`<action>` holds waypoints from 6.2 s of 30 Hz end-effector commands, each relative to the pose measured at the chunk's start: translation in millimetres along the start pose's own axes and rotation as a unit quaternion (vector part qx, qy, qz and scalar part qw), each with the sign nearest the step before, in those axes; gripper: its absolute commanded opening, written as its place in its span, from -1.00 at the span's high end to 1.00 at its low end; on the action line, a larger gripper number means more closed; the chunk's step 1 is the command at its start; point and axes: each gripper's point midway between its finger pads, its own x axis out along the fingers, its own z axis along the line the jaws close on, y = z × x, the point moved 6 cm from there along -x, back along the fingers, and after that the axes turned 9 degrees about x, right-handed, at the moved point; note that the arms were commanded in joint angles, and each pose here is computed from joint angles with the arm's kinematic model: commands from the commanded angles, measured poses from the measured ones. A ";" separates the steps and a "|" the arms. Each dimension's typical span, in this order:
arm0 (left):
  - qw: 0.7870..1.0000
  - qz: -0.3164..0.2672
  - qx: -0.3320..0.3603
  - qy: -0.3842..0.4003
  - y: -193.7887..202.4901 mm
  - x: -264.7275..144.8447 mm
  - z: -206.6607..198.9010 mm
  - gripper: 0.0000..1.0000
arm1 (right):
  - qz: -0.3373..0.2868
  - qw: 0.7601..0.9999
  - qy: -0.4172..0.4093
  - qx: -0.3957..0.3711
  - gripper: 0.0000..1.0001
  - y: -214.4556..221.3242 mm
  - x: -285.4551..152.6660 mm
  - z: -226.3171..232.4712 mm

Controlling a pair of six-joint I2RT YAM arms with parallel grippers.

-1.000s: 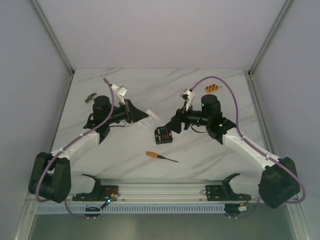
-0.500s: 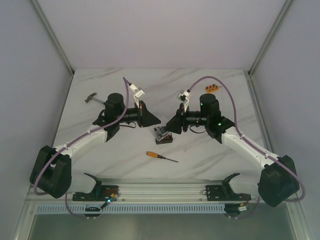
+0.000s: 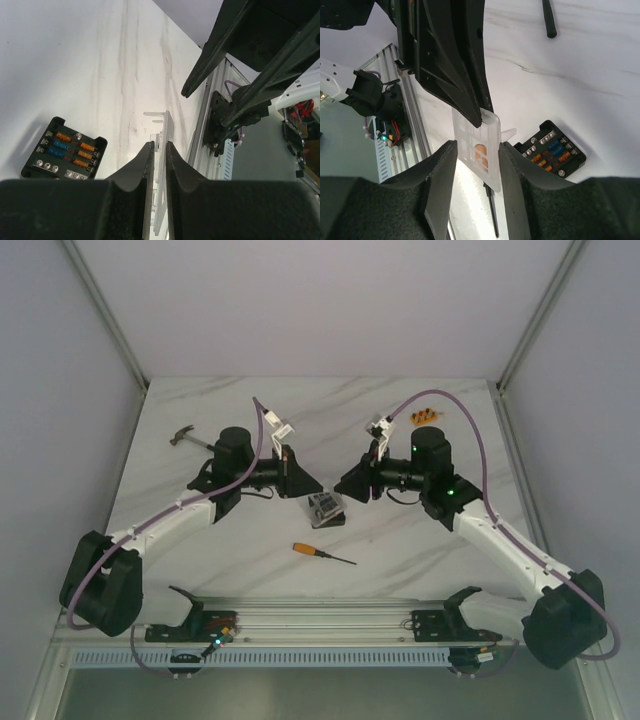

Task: Snap on the fuse box
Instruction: Close the fuse box cover on the fuse box base.

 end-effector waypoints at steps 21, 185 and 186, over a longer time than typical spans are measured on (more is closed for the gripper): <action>0.995 -0.028 0.074 0.055 -22.3 -8.9 -34.2 1.00 | 0.035 0.998 -0.031 0.036 0.29 26.8 11.5 -15.7; 0.889 0.047 -0.263 -0.371 101.5 37.5 68.0 -0.16 | 0.075 0.934 0.219 0.274 -0.04 98.9 39.4 -124.2; 0.889 0.049 -0.266 -0.369 102.7 37.0 67.1 -0.16 | 0.079 0.933 0.219 0.273 -0.02 100.2 38.4 -123.0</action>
